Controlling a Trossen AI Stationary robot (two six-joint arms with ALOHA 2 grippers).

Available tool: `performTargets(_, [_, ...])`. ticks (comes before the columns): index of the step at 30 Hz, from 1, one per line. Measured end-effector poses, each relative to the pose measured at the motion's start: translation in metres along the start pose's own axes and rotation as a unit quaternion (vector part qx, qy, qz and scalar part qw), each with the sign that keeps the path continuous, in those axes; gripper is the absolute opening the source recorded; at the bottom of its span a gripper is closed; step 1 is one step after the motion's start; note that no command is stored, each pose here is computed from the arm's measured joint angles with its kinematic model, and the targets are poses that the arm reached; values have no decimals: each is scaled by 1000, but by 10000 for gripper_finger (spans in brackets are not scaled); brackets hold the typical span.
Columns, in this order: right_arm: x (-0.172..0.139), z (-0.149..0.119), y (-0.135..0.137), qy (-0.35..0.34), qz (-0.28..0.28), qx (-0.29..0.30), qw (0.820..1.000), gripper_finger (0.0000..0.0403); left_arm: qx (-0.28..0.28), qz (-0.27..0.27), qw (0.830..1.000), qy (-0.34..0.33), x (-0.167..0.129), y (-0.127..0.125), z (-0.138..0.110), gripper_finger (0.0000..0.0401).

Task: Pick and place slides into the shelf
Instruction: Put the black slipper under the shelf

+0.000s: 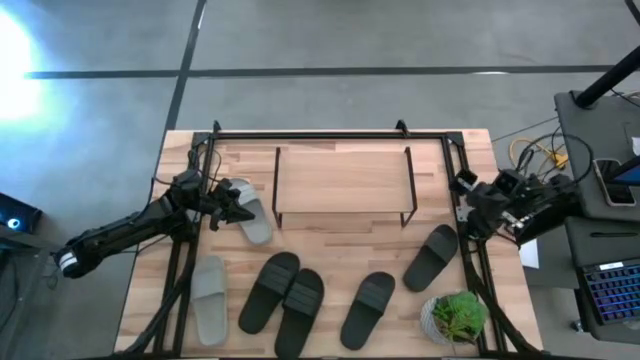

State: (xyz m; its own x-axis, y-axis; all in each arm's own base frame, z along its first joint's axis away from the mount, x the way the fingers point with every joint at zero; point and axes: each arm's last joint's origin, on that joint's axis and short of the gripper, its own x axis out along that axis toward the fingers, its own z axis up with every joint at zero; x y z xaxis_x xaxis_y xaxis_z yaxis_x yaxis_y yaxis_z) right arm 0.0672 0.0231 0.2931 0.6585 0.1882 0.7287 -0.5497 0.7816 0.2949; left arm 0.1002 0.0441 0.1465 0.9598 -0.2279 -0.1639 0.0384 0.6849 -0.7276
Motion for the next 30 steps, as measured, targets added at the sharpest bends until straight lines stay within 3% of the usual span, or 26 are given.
performTargets(5, [54,-19,-7,90,-67,41,993,11,1,0,1000,0,0,0,0,0])
performTargets(7, [74,-36,-14,165,-143,94,971,15,0,0,1000,0,0,0,0,0])
performTargets(8, [82,-44,-17,214,-183,121,952,20,1,0,1000,-1,0,0,0,0])
performTargets(10, [89,-63,-23,334,-288,163,883,30,0,0,1000,0,0,0,0,0])
performTargets(12, [91,-79,-24,450,-380,182,787,43,1,0,1000,-1,0,0,0,0])
performTargets(15, [95,-91,-19,571,-479,164,646,63,1,0,1000,0,0,0,0,0])
performTargets(17, [100,-94,-14,625,-522,134,565,75,1,0,1000,0,0,0,0,0])
performTargets(19, [107,-97,-9,662,-554,101,495,88,1,0,1000,-1,0,0,0,0])
performTargets(23, [122,-104,-3,697,-609,46,375,108,1,0,1000,-1,0,0,0,0])
performTargets(24, [125,-109,-2,701,-618,35,355,114,1,0,1000,0,0,0,0,0])
performTargets(25, [129,-118,-1,703,-619,31,350,119,1,0,1000,-1,0,0,0,0])
performTargets(27, [134,-132,1,701,-617,27,356,130,1,0,1000,0,0,0,0,0])
performTargets(30, [137,-154,7,696,-631,-1,342,150,1,0,1000,-1,0,0,0,0])
